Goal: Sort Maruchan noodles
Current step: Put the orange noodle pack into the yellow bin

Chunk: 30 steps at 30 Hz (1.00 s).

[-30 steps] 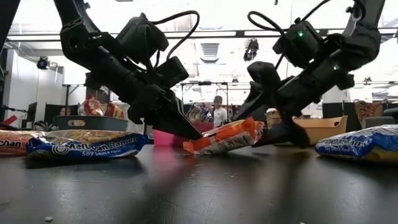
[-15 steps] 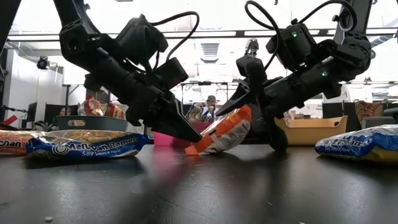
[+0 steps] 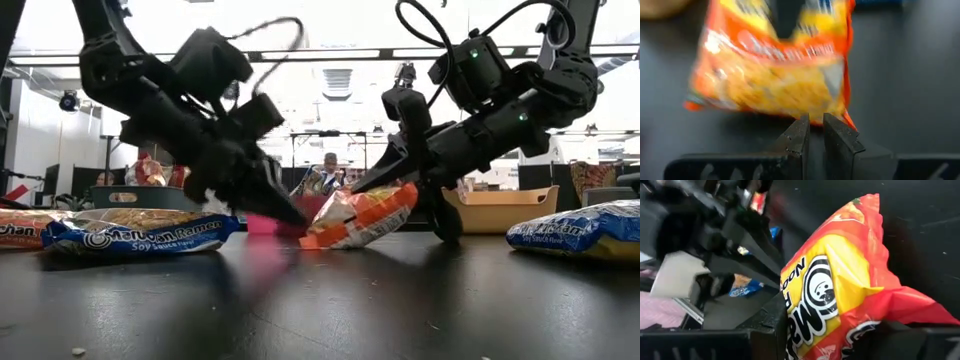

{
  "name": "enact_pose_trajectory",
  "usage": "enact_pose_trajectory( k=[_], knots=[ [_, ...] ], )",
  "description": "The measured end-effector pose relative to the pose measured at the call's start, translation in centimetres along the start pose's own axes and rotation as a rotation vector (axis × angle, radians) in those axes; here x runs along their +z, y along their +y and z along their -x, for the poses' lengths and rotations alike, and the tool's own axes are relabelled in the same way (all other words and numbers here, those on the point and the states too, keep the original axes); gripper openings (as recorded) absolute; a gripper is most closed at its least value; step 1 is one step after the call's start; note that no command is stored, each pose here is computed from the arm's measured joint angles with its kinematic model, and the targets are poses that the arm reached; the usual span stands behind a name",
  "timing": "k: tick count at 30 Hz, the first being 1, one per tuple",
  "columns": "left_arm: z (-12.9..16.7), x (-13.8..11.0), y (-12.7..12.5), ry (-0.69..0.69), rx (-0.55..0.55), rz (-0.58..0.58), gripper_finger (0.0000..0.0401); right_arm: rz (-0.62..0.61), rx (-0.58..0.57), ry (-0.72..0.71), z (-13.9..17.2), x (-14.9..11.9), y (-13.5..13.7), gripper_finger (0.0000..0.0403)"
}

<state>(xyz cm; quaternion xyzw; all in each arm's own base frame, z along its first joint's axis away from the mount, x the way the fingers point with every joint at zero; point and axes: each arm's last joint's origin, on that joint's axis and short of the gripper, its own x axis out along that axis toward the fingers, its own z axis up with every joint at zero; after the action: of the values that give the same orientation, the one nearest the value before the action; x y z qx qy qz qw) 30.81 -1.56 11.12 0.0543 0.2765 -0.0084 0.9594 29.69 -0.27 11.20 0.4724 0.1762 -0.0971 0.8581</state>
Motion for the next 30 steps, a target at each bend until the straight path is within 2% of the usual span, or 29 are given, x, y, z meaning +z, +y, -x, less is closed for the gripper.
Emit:
enact_pose_trajectory(
  k=[9,14,17,19,21,24,27,30],
  knots=[
    [3.5,2.5,0.5,-0.162,0.056,-0.043,0.0038,0.112,0.063,-0.083,2.2,2.3,2.4,0.0105],
    [4.5,3.4,0.8,-0.209,0.101,-0.065,0.0038,0.207,0.030,-0.156,4.6,3.8,4.3,0.0105],
    [4.6,3.5,0.8,-0.211,0.116,-0.067,0.0038,0.270,-0.039,-0.219,6.5,4.8,5.3,0.0105],
    [4.6,3.3,0.8,-0.204,0.116,-0.067,0.0038,0.319,-0.127,-0.263,7.9,5.5,6.0,0.0105],
    [4.5,3.2,0.8,-0.200,0.115,-0.064,0.0038,0.384,-0.268,-0.312,9.5,6.3,6.7,0.0105],
    [4.3,3.0,0.8,-0.192,0.113,-0.055,0.0038,0.459,-0.595,-0.395,12.0,7.5,7.0,0.0101],
    [4.1,2.7,0.7,-0.181,0.110,-0.047,0.0038,0.470,-0.900,-0.479,14.3,8.3,6.7,0.0099],
    [3.8,2.4,0.7,-0.170,0.109,-0.046,0.0038,0.439,-1.026,-0.516,15.6,8.9,6.2,0.0098]
  ],
)
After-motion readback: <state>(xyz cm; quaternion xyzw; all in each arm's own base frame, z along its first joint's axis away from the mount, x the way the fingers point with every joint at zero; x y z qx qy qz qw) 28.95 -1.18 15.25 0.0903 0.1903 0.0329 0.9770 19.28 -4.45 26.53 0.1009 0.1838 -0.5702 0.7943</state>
